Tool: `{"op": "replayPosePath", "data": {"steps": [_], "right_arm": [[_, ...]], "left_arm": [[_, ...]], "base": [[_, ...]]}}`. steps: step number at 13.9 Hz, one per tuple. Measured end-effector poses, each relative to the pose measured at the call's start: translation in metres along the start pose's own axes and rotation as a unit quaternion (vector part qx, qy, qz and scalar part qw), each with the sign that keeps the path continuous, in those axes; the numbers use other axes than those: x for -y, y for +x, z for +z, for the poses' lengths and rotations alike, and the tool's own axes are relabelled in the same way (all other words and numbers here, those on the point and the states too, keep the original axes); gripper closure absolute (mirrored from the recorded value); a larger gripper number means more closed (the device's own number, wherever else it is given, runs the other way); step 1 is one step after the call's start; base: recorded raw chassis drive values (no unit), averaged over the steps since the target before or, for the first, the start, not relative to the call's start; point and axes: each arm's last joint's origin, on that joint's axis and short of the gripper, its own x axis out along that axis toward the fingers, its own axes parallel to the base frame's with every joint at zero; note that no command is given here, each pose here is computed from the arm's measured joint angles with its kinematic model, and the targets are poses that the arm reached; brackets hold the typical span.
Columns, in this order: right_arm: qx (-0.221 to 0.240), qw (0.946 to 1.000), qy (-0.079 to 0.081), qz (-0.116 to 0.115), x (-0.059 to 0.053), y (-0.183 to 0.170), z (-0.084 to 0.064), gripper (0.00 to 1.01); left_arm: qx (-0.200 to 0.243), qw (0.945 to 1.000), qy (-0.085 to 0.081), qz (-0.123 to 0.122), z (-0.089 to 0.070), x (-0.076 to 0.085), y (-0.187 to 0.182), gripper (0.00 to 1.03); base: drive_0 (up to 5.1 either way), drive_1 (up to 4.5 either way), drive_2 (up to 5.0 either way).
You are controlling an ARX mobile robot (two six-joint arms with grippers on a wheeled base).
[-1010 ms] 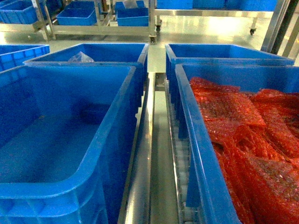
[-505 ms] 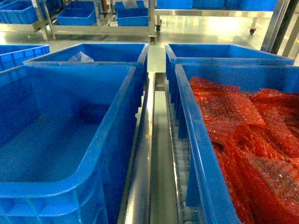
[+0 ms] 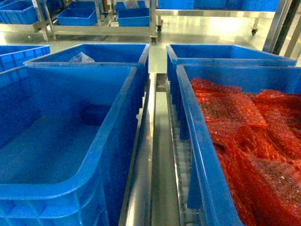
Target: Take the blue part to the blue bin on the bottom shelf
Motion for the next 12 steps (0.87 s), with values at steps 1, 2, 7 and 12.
{"op": "replayPosePath", "data": {"steps": [1,2,7,12], "right_arm": [[0.000,1.0000,0.000,0.000,0.0000,0.0000,0.0000,0.03],[0.000,1.0000,0.000,0.000,0.0000,0.0000,0.0000,0.03],[0.000,1.0000,0.000,0.000,0.0000,0.0000,0.0000,0.03],[0.000,1.0000,0.000,0.000,0.0000,0.0000,0.0000,0.03]], "left_arm": [[0.000,1.0000,0.000,0.000,0.0000,0.0000,0.0000,0.05],[0.000,1.0000,0.001,0.000,0.0000,0.0000,0.0000,0.05],[0.000,1.0000,0.001,0.000,0.0000,0.0000,0.0000,0.05],[0.000,1.0000,0.001,0.000,0.0000,0.0000,0.0000,0.05]], "base": [[0.0,0.00,0.0],[0.0,0.00,0.0],[0.0,0.00,0.0],[0.0,0.00,0.0]]}}
